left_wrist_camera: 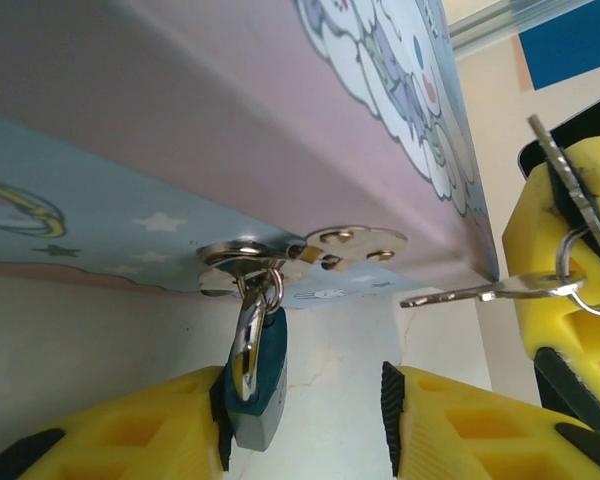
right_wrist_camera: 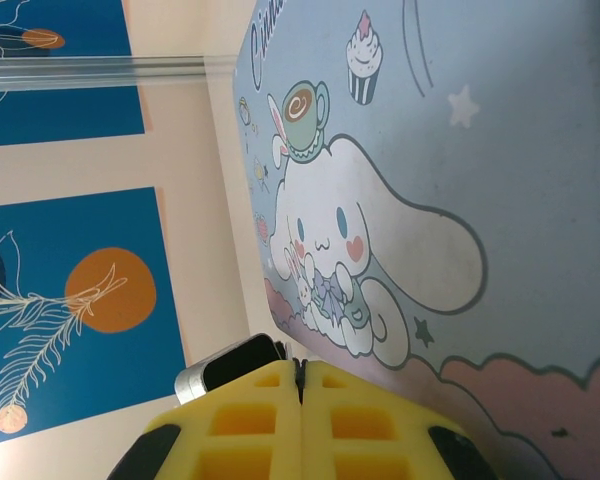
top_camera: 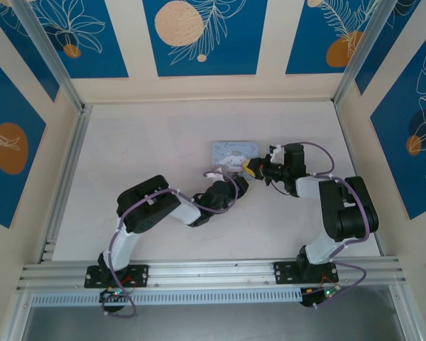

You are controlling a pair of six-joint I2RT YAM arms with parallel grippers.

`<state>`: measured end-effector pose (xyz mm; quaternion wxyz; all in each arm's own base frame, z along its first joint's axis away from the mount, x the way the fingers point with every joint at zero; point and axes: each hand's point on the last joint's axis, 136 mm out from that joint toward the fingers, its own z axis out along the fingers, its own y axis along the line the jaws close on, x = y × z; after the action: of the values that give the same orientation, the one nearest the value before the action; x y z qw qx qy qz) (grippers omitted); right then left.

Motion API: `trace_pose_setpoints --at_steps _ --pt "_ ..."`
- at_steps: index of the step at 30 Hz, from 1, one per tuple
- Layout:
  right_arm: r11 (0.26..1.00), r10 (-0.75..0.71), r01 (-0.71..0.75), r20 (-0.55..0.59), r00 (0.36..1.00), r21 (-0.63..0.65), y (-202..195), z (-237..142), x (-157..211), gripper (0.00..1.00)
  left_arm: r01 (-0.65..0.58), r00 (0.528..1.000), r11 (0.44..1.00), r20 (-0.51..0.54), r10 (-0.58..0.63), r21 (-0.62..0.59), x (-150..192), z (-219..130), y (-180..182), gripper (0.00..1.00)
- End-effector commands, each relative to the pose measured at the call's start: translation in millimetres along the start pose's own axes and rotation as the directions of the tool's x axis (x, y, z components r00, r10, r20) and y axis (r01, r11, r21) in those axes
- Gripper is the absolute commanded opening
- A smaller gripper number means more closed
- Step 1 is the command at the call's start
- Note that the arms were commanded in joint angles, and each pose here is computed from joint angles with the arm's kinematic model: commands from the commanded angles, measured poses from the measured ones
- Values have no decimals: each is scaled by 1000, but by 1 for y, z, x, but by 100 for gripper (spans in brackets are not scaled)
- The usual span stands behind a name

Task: Unlock the padlock with the key

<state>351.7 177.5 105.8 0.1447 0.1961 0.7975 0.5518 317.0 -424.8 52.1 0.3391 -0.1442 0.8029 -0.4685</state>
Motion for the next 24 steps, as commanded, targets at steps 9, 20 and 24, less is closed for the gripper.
trace_pose_setpoints --at_steps 9,20,24 --pt "1000 18 -18 -18 1000 -4 -5 -3 4 0 -57 997 989 -49 51 -137 5 4 46 38" --pt "1000 18 -18 -21 1000 -13 -2 -4 1 0 -60 997 990 -49 54 -131 -4 10 52 20" --pt "1000 9 -10 -23 1000 -27 6 -6 -1 0 -51 998 992 -52 46 -118 -7 10 51 9"
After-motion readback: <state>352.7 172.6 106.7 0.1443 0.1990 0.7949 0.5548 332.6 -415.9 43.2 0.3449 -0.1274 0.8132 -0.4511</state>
